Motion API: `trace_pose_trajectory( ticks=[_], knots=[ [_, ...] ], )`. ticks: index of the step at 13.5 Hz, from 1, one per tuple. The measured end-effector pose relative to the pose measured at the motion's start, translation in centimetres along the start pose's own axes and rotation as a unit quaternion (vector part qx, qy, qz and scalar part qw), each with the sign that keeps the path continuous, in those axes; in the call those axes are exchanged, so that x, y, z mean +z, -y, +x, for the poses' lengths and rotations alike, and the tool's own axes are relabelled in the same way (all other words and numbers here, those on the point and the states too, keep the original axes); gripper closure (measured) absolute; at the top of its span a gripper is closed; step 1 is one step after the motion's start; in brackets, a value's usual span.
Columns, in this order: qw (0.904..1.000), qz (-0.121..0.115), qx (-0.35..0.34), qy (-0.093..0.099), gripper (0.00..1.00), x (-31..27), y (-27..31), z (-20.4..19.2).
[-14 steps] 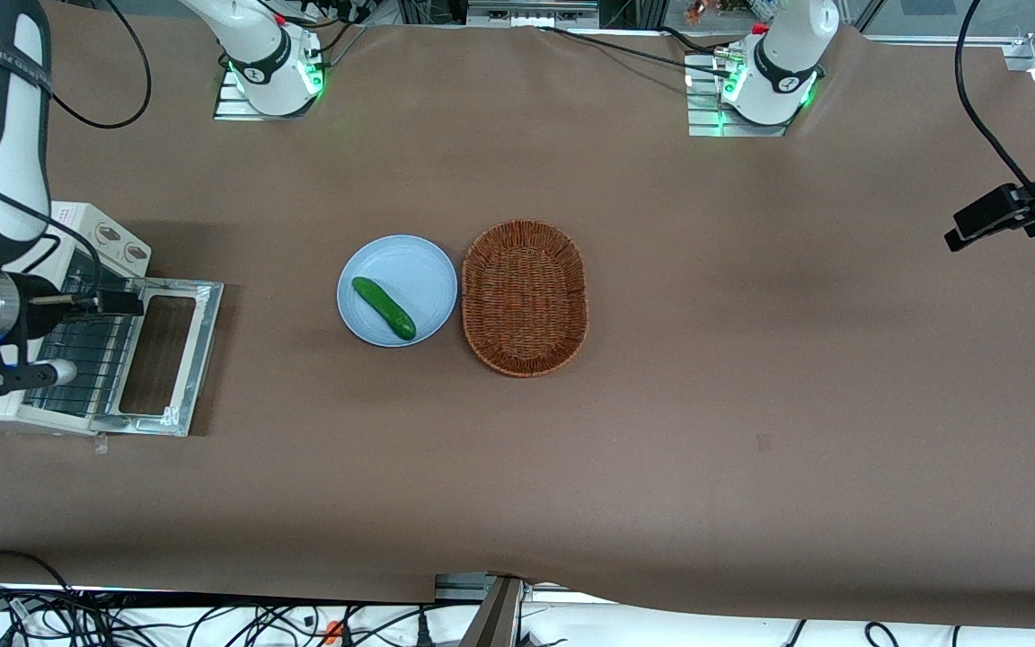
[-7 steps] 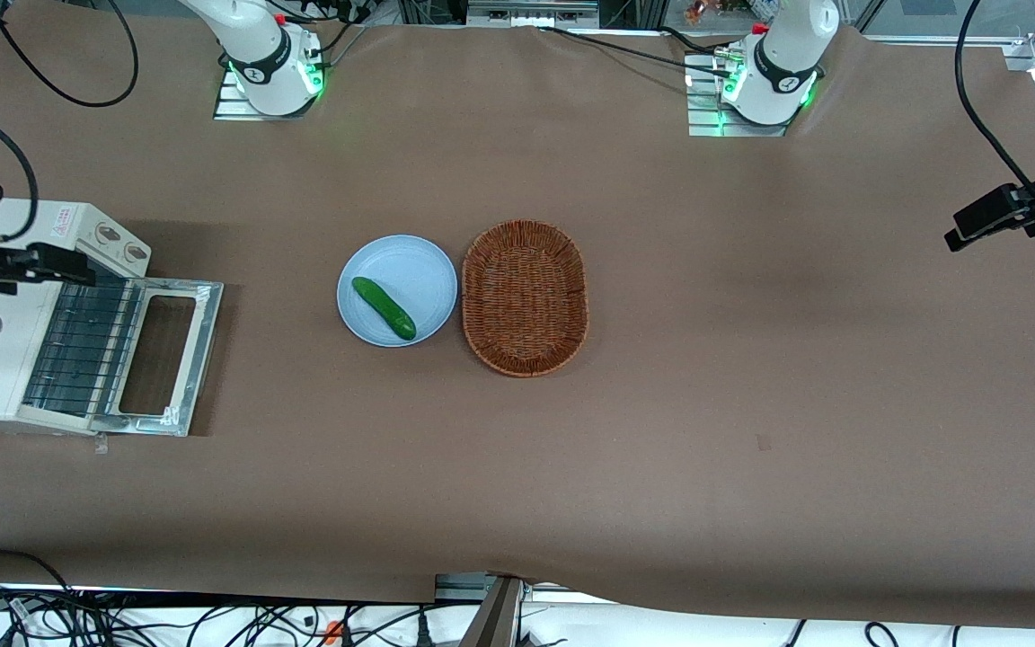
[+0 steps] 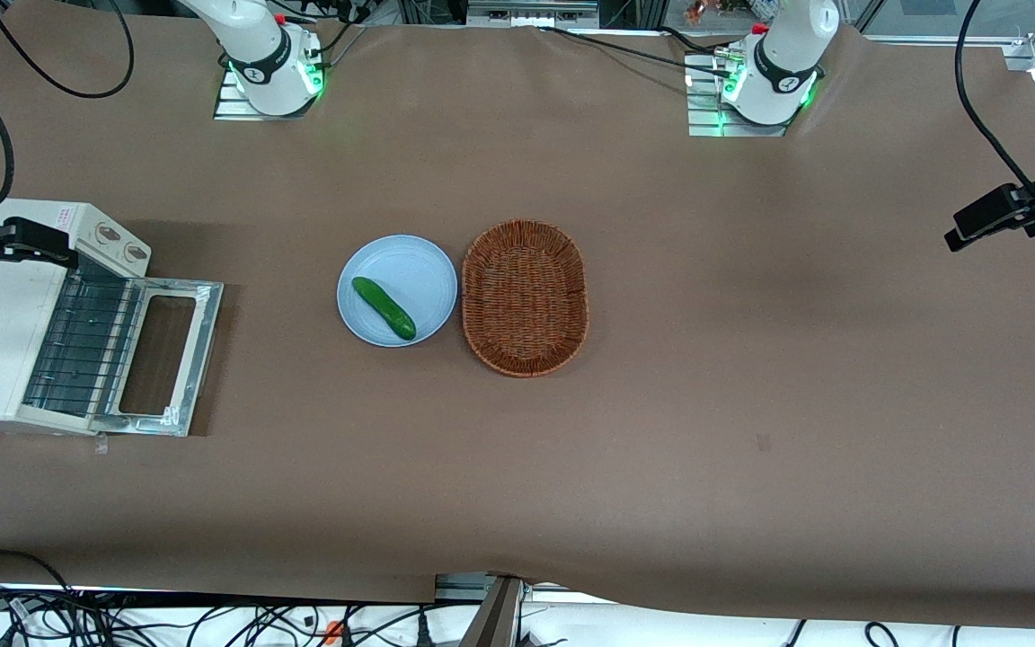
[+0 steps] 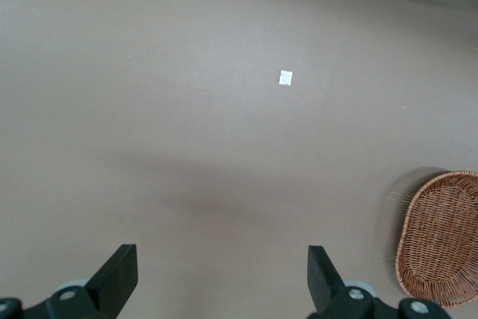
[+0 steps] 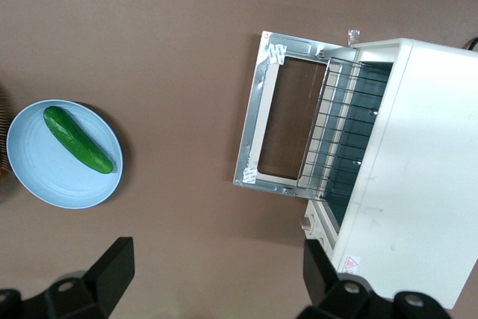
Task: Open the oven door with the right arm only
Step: 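Release the handle and lift the right gripper away from the door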
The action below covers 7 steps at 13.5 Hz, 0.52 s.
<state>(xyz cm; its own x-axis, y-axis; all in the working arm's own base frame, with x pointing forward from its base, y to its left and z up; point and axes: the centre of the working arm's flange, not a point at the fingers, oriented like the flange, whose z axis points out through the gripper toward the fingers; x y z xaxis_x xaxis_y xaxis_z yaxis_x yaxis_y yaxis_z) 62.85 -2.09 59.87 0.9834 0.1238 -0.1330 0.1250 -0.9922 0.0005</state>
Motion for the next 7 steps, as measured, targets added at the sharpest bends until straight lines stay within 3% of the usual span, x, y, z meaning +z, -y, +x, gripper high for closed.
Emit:
trace_pose_trajectory(
  ticks=[7],
  knots=[
    [1.0000,0.000,-0.002,-0.005,0.00,-0.54,0.17,-0.30]
  ],
)
